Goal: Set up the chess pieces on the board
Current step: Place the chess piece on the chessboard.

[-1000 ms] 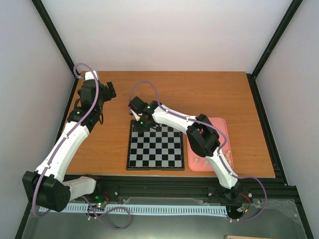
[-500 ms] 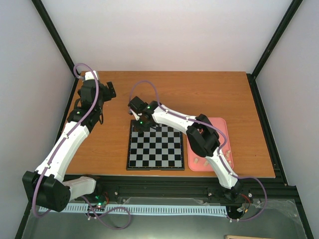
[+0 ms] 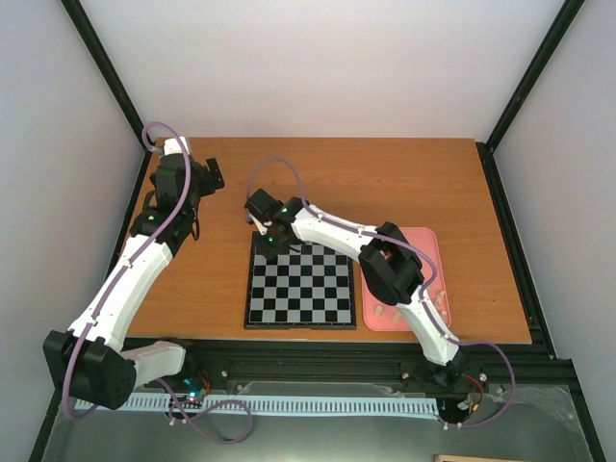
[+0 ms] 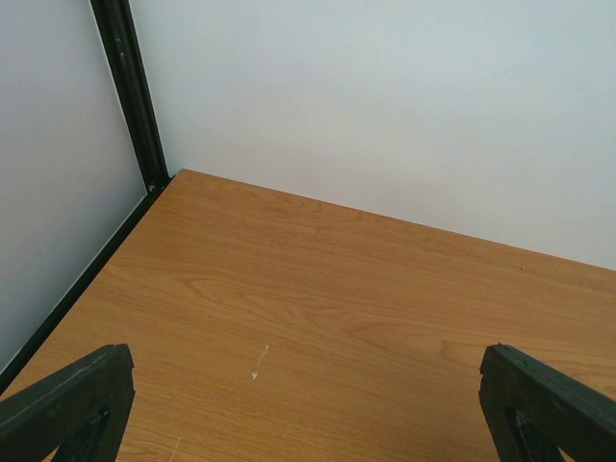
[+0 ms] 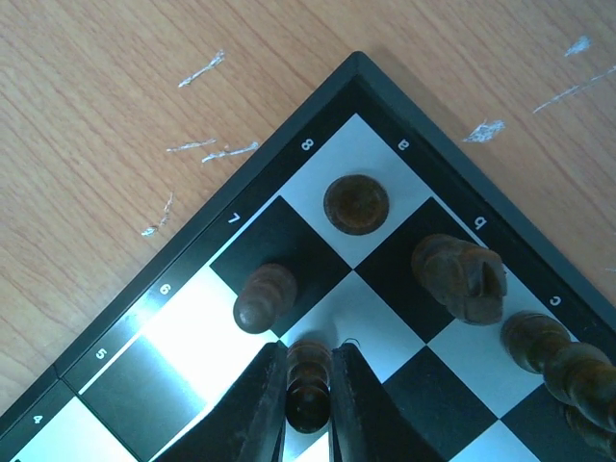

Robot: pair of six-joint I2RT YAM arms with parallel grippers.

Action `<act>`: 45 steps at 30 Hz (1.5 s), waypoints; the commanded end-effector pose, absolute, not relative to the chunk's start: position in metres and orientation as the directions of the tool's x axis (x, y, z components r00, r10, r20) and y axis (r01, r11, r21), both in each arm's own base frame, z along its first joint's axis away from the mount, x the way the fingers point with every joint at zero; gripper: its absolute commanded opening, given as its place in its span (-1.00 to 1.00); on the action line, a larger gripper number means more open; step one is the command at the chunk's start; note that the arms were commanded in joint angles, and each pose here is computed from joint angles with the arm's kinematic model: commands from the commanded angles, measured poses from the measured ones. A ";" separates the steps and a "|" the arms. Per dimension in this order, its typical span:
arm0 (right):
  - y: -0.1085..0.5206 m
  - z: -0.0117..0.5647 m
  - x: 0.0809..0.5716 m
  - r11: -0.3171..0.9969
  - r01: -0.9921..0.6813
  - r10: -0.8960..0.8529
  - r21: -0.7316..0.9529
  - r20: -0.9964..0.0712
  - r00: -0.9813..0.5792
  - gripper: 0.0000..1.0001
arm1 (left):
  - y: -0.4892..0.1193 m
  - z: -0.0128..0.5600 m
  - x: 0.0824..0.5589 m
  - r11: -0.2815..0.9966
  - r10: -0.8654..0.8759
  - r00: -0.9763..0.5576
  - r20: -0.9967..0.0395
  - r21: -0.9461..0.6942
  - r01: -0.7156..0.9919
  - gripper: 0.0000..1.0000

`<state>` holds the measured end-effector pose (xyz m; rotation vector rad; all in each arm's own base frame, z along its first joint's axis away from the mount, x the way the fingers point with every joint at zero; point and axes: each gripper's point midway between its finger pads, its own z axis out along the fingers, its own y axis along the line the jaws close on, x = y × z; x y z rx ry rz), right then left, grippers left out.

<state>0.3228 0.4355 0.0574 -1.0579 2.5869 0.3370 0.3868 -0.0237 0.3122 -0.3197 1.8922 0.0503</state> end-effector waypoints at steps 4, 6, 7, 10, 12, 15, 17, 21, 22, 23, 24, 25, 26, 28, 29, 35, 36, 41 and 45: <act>0.438 0.063 0.323 0.695 -0.718 -0.646 0.047 -0.398 -0.652 -0.72 | -0.024 0.322 0.388 0.963 -0.193 -0.275 -0.942 -0.127 -0.239 0.99; 0.436 0.060 0.323 0.698 -0.715 -0.648 0.038 -0.391 -0.654 -0.72 | -0.024 0.321 0.388 0.963 -0.193 -0.278 -0.941 -0.127 -0.239 0.99; 0.435 0.059 0.324 0.701 -0.712 -0.648 0.030 -0.389 -0.655 -0.72 | -0.024 0.322 0.388 0.962 -0.194 -0.276 -0.942 -0.128 -0.240 0.99; 0.428 0.055 0.328 0.715 -0.699 -0.650 -0.011 -0.380 -0.658 -0.72 | -0.024 0.322 0.387 0.962 -0.194 -0.275 -0.942 -0.128 -0.241 1.00; 0.428 0.053 0.328 0.714 -0.700 -0.651 -0.014 -0.380 -0.657 -0.72 | -0.024 0.322 0.387 0.963 -0.194 -0.275 -0.942 -0.128 -0.239 0.99; 0.432 0.053 0.327 0.709 -0.705 -0.648 0.005 -0.389 -0.654 -0.72 | -0.024 0.322 0.388 0.962 -0.194 -0.275 -0.942 -0.128 -0.240 1.00; 0.434 0.052 0.326 0.706 -0.708 -0.649 0.014 -0.389 -0.654 -0.72 | -0.024 0.321 0.388 0.962 -0.194 -0.276 -0.941 -0.128 -0.240 0.99; 0.435 0.052 0.326 0.703 -0.711 -0.650 0.016 -0.389 -0.652 -0.72 | -0.024 0.321 0.388 0.962 -0.194 -0.277 -0.941 -0.128 -0.240 0.99; 0.435 0.051 0.326 0.702 -0.712 -0.652 0.015 -0.388 -0.651 -0.72 | -0.024 0.321 0.388 0.962 -0.194 -0.276 -0.941 -0.128 -0.241 1.00; 0.436 0.051 0.326 0.702 -0.712 -0.651 0.017 -0.389 -0.651 -0.72 | -0.024 0.321 0.388 0.962 -0.193 -0.276 -0.942 -0.127 -0.240 0.99; 0.435 0.050 0.326 0.702 -0.712 -0.652 0.019 -0.386 -0.652 -0.72 | -0.024 0.321 0.388 0.962 -0.194 -0.277 -0.941 -0.128 -0.240 0.99; 0.435 0.049 0.325 0.701 -0.713 -0.654 0.018 -0.383 -0.653 -0.72 | -0.024 0.321 0.388 0.962 -0.194 -0.278 -0.941 -0.127 -0.240 0.99; 0.435 0.049 0.325 0.701 -0.713 -0.654 0.018 -0.382 -0.653 -0.72 | -0.024 0.321 0.389 0.962 -0.194 -0.278 -0.941 -0.128 -0.240 1.00; 0.435 0.049 0.324 0.701 -0.713 -0.654 0.020 -0.380 -0.654 -0.72 | -0.025 0.320 0.389 0.962 -0.193 -0.279 -0.941 -0.127 -0.240 1.00; 0.435 0.048 0.323 0.699 -0.715 -0.655 0.023 -0.379 -0.653 -0.72 | -0.025 0.320 0.389 0.963 -0.193 -0.280 -0.940 -0.126 -0.238 1.00; 0.432 0.045 0.324 0.702 -0.713 -0.659 0.007 -0.373 -0.653 -0.61 | -0.025 0.321 0.388 0.963 -0.194 -0.278 -0.941 -0.128 -0.238 0.99; 0.432 0.045 0.324 0.703 -0.711 -0.659 0.004 -0.372 -0.653 -0.61 | -0.025 0.321 0.388 0.963 -0.194 -0.278 -0.941 -0.128 -0.238 0.99; 0.434 0.053 0.324 0.699 -0.715 -0.657 0.010 -0.388 -0.647 -0.60 | -0.025 0.321 0.388 0.963 -0.194 -0.277 -0.941 -0.128 -0.238 1.00; 0.435 0.065 0.322 0.694 -0.719 -0.653 0.012 -0.410 -0.637 -0.57 | -0.025 0.322 0.388 0.963 -0.193 -0.276 -0.942 -0.128 -0.237 0.99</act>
